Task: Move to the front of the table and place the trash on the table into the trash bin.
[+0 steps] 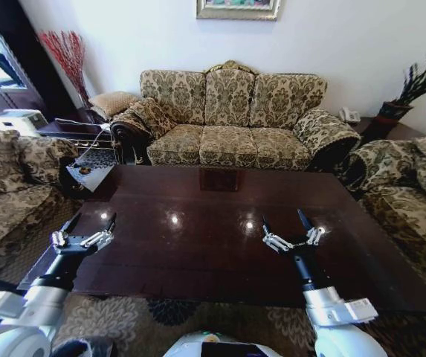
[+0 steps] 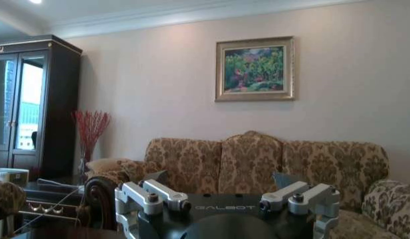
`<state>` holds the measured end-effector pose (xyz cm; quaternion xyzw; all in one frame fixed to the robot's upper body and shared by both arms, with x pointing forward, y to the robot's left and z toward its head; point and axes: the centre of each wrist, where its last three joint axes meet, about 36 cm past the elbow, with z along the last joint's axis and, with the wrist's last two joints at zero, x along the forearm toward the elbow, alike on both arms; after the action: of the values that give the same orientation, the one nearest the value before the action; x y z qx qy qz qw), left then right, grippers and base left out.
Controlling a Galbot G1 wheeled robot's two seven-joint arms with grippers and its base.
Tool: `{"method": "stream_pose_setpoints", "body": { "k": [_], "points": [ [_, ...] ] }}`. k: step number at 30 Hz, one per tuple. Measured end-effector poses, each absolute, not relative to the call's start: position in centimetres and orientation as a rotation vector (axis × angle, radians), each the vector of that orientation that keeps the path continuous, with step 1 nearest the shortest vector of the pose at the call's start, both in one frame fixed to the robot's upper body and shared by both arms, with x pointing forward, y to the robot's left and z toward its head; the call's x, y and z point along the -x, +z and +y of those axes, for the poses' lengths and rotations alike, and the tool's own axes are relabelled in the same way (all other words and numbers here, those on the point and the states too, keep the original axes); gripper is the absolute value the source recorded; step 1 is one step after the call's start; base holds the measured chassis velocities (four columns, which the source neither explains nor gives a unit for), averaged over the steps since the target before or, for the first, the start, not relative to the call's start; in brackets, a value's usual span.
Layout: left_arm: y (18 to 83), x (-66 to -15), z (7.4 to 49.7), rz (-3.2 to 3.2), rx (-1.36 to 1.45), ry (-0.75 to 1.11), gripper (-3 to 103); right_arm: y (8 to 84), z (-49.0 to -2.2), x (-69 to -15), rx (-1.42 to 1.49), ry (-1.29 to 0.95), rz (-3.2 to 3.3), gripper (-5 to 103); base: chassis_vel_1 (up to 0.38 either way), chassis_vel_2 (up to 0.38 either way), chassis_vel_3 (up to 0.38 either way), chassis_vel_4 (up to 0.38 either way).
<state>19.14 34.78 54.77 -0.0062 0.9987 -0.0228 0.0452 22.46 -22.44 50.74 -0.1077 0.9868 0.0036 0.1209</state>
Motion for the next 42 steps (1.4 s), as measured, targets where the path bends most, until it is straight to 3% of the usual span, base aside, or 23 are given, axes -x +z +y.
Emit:
{"method": "stream_pose_setpoints", "body": {
  "k": [24,42],
  "points": [
    [54.62,-19.15,34.97,3.054,0.032,-0.077,100,50.84,-22.48,-22.51,0.314,0.014,2.882,100,0.029,-0.027,-0.030,0.030],
    [54.59,-19.14,35.01,3.054,0.035,-0.079,100,50.81,-22.50,-22.53,0.313,0.015,2.884,100,0.254,-0.262,-0.254,0.254]
  ]
}}
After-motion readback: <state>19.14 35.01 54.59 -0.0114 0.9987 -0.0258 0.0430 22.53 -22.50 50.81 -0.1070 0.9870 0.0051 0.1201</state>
